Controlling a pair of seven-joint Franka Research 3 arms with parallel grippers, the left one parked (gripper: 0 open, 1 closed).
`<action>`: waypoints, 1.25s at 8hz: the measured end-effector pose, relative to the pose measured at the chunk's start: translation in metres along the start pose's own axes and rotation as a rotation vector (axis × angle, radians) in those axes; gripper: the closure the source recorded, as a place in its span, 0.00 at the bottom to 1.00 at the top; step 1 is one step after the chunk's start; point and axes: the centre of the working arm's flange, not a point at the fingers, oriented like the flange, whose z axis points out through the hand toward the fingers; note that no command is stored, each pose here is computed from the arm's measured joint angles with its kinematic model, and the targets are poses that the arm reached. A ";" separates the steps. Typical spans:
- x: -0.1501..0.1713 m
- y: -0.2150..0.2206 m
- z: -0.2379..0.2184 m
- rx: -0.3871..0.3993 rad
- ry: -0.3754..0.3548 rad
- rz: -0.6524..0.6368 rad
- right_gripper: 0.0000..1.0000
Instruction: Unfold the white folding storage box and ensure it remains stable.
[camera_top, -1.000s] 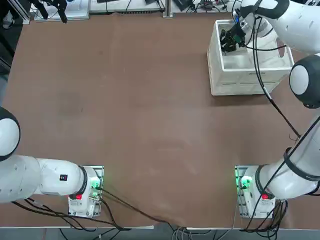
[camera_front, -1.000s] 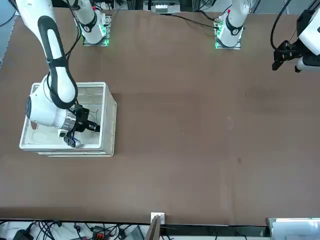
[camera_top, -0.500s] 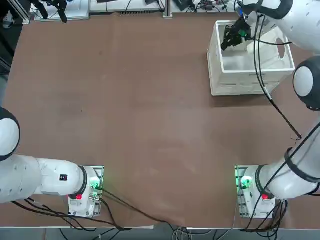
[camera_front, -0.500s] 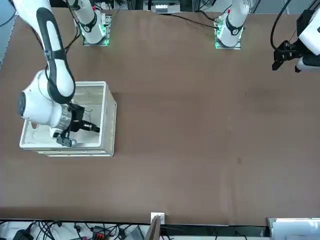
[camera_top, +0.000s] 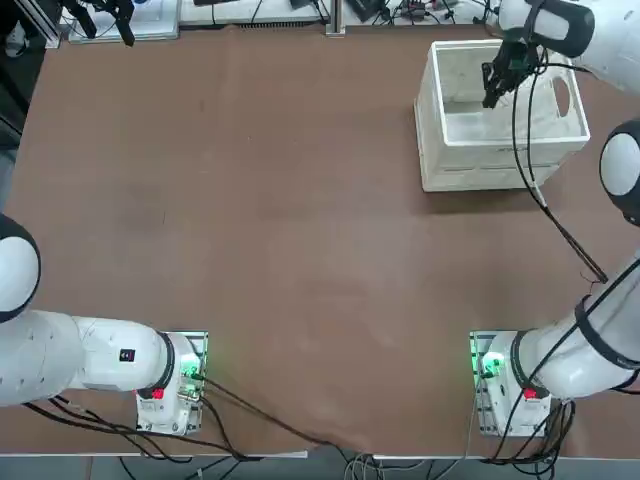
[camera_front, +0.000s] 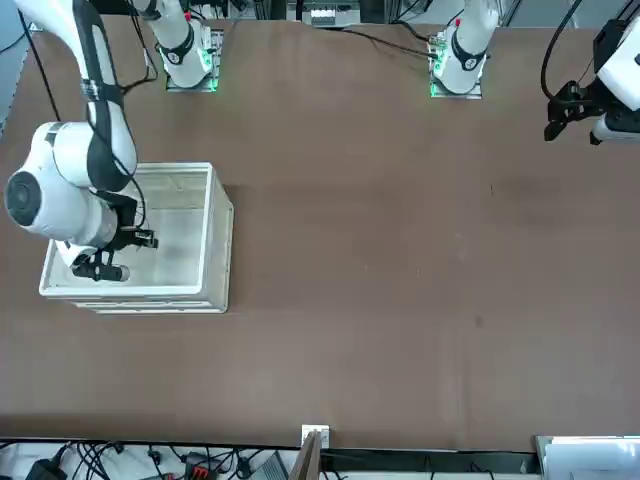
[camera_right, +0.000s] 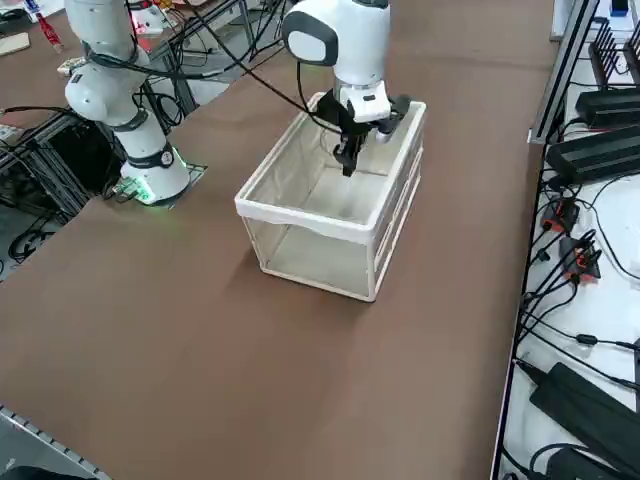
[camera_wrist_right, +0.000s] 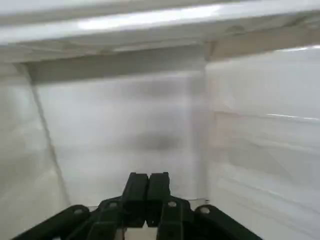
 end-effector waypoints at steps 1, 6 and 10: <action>-0.001 0.006 0.010 -0.090 -0.022 -0.028 0.98; 0.002 0.024 0.091 -0.574 -0.149 -0.063 0.98; -0.001 0.027 0.135 -0.853 -0.209 -0.084 0.98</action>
